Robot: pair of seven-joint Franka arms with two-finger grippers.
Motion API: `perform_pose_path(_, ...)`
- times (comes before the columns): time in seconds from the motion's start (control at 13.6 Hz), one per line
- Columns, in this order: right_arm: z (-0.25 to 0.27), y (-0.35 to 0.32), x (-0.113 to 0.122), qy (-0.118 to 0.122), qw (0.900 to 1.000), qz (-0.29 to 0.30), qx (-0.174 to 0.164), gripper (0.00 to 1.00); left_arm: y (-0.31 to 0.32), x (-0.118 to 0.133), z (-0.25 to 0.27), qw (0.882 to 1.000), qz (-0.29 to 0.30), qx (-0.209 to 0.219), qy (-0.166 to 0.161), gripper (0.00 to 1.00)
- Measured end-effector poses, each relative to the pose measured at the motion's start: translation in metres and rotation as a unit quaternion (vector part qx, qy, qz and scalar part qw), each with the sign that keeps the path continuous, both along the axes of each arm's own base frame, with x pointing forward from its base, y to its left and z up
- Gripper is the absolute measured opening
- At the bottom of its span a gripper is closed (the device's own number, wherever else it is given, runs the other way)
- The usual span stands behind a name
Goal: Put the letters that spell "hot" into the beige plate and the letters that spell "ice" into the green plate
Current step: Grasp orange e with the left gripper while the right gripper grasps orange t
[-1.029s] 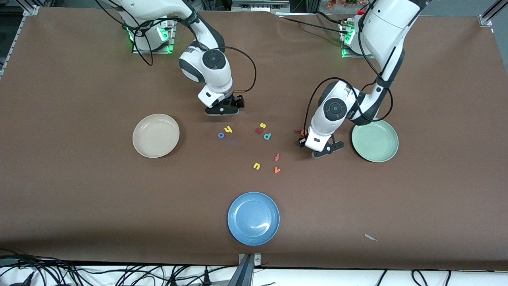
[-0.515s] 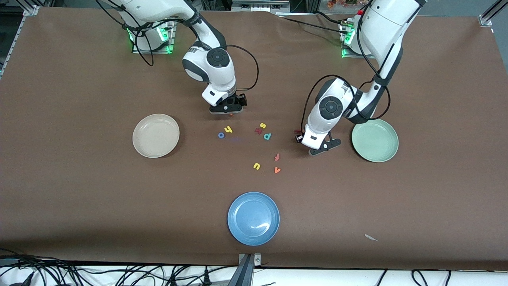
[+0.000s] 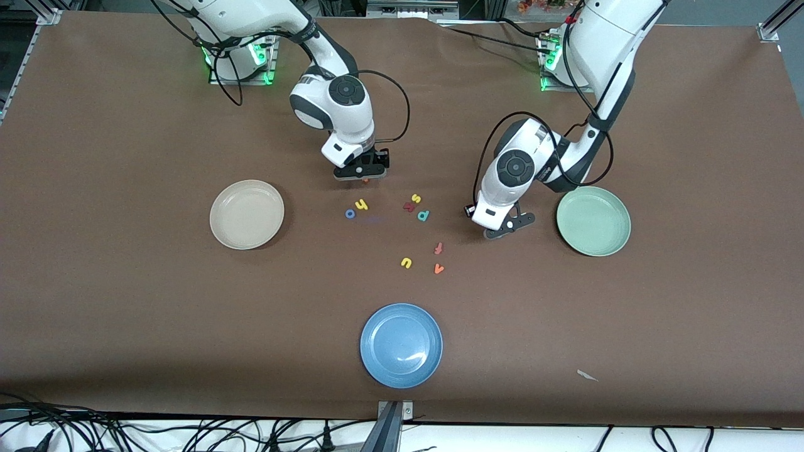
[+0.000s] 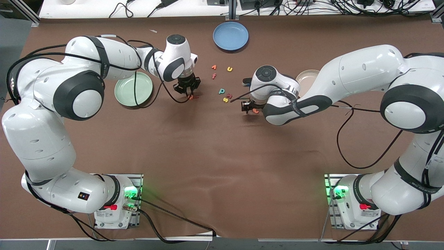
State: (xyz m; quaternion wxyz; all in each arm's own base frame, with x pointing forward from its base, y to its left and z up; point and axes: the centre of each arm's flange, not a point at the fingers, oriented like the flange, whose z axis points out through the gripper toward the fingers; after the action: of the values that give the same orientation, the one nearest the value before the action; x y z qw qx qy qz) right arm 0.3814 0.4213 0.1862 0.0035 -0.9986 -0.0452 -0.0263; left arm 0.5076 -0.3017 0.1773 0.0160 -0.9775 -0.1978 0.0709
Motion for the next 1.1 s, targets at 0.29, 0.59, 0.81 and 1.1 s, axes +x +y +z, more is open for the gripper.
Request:
perform_pose_path(0.29, 0.000, 0.000, 0.000, -0.003, 1.000, 0.002, 0.003, 0.78, -0.001, 0.000, 0.000, 1.000, 0.001, 0.000, 0.000, 0.33)
perform_pose_path(0.59, -0.004, 0.001, -0.001, -0.008, 1.000, 0.016, 0.001, 0.72, -0.001, -0.001, 0.000, 1.000, 0.002, 0.001, 0.001, 0.47)
perform_pose_path(0.81, -0.006, 0.001, -0.001, -0.007, 1.000, 0.016, 0.002, 0.69, -0.002, -0.004, -0.001, 1.000, 0.000, 0.002, 0.005, 0.47)
perform_pose_path(1.1, -0.007, 0.000, -0.001, -0.007, 1.000, 0.016, 0.002, 0.53, -0.009, -0.010, -0.005, 1.000, 0.003, 0.006, 0.009, 0.46)
